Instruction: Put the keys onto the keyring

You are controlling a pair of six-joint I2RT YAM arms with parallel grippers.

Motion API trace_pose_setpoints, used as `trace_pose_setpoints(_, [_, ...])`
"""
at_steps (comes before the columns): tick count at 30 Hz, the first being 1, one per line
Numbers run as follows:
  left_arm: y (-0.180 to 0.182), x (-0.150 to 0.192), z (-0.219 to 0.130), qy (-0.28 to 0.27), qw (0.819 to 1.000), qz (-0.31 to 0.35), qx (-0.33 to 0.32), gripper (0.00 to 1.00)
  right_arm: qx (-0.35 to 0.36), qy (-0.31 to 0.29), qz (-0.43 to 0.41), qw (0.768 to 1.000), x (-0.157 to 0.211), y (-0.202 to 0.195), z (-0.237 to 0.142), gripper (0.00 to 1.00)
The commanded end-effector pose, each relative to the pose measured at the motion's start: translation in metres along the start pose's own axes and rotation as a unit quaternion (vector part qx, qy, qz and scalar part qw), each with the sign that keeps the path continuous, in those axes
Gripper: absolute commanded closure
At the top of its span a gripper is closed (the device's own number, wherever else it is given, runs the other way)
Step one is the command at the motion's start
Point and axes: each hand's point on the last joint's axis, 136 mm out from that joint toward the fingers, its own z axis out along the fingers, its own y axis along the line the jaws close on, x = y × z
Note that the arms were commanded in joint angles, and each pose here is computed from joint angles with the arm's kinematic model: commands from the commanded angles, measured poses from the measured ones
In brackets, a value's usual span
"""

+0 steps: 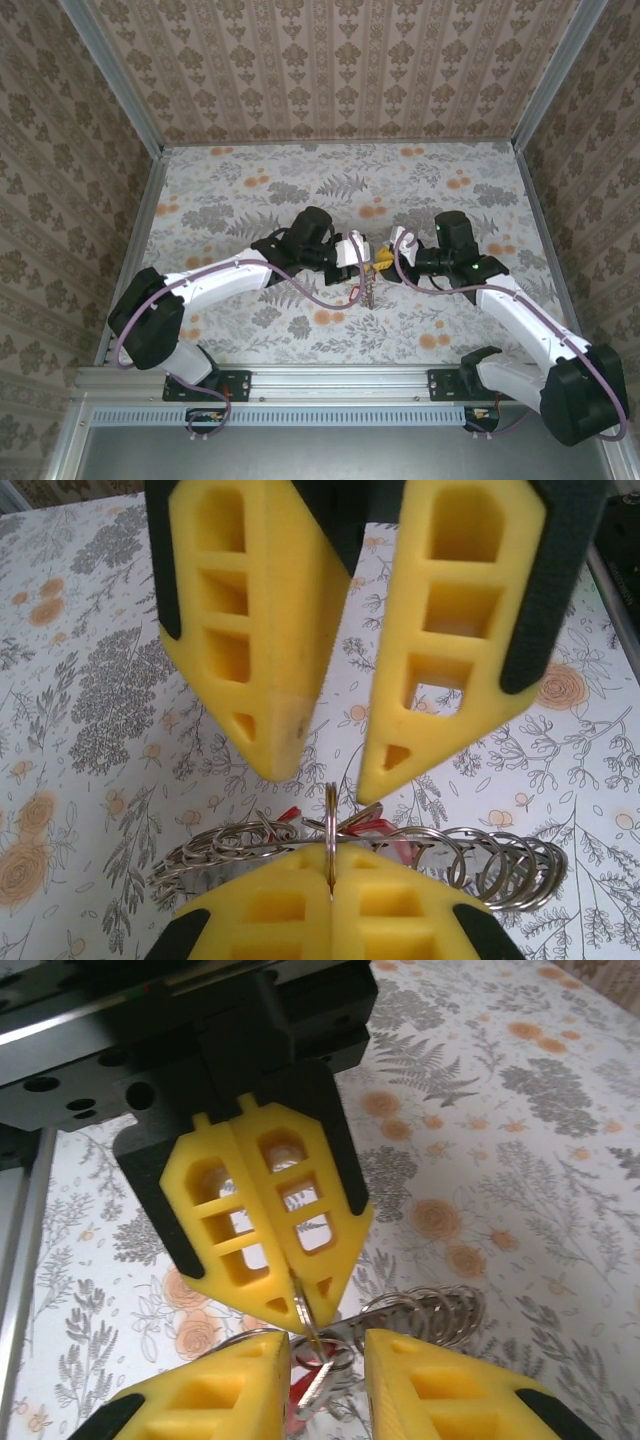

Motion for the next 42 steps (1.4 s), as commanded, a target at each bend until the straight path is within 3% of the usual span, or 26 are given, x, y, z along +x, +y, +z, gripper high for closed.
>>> trace_pose_setpoints(1, [-0.001,-0.030,-0.015,-0.048,0.998,0.033,-0.007,1.00,0.036,-0.007,-0.037,0.999,-0.012,-0.008,-0.008,0.72])
trace_pose_setpoints(12, [-0.001,-0.043,-0.024,-0.055,0.997,0.051,-0.007,1.00,-0.020,-0.026,-0.050,0.998,-0.030,0.016,-0.018,0.68])
trace_pose_setpoints(19, [-0.002,-0.040,-0.022,-0.051,0.998,0.047,-0.004,1.00,0.002,-0.006,-0.074,0.997,-0.027,0.009,-0.018,0.68])
trace_pose_setpoints(23, [-0.001,-0.042,-0.021,-0.055,0.997,0.048,-0.004,1.00,-0.026,0.014,-0.073,0.997,-0.022,0.013,-0.014,0.70])
trace_pose_setpoints(31, [-0.001,-0.044,-0.021,-0.056,0.997,0.050,-0.002,1.00,-0.018,-0.001,-0.078,0.997,-0.026,0.005,-0.002,0.70])
trace_pose_setpoints(42, [0.001,-0.042,-0.021,-0.055,0.997,0.047,-0.009,1.00,-0.020,0.015,-0.071,0.997,-0.019,0.004,0.002,0.80])
